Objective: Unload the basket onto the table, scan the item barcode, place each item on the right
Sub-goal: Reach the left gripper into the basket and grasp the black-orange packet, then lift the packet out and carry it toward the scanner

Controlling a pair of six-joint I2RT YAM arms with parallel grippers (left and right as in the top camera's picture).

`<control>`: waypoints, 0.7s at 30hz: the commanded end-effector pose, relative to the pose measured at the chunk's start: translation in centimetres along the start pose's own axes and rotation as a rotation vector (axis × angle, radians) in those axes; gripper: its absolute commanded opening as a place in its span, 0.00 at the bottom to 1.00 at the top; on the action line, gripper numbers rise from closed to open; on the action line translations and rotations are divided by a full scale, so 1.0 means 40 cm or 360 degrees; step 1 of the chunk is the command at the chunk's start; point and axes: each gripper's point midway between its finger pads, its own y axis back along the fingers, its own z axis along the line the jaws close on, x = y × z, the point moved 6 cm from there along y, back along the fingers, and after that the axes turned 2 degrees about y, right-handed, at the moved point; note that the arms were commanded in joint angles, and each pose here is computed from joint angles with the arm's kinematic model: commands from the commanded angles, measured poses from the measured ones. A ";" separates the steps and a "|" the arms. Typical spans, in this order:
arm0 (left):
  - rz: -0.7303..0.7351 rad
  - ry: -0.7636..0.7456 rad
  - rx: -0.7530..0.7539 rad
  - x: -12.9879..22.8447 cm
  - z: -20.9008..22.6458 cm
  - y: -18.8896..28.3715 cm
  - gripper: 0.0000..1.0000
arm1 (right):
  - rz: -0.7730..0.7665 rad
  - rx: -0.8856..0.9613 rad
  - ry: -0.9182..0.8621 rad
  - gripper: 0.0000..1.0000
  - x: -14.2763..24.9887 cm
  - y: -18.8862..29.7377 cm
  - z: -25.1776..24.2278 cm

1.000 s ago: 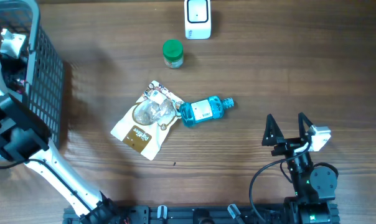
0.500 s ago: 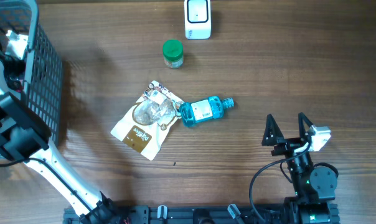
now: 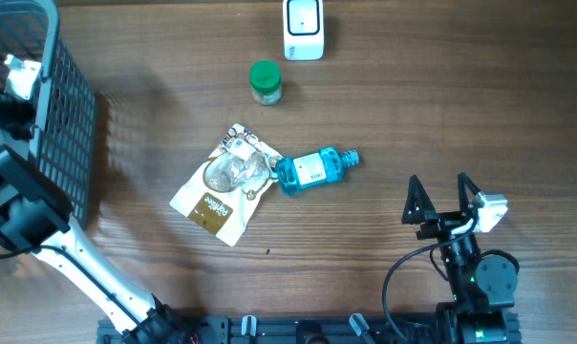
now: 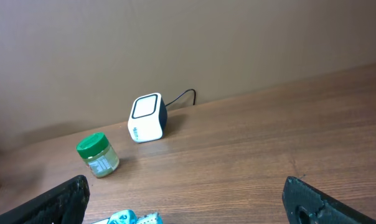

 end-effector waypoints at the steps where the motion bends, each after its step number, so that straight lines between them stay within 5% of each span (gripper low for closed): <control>1: 0.0059 0.0023 0.0132 0.048 -0.015 -0.086 0.61 | -0.0019 0.0012 0.0028 1.00 -0.004 0.001 -0.001; 3: 0.0069 0.0028 0.0141 0.053 -0.017 -0.091 0.42 | -0.0019 0.0012 0.0029 1.00 -0.004 0.001 -0.001; 6: 0.0064 0.0026 0.0136 0.051 -0.015 -0.091 0.42 | -0.0019 0.0012 0.0028 1.00 -0.004 0.001 -0.001; 9: 0.0067 0.0034 0.0139 0.052 -0.016 -0.091 0.25 | -0.0019 0.0012 0.0028 1.00 -0.004 0.001 -0.001; 11: 0.0074 0.0038 0.0148 0.054 -0.019 -0.090 0.04 | -0.0019 0.0012 0.0027 1.00 -0.004 0.001 -0.001; 21: 0.0098 0.0154 0.0221 0.058 -0.041 -0.068 0.04 | -0.0019 0.0012 0.0028 1.00 -0.004 0.001 -0.001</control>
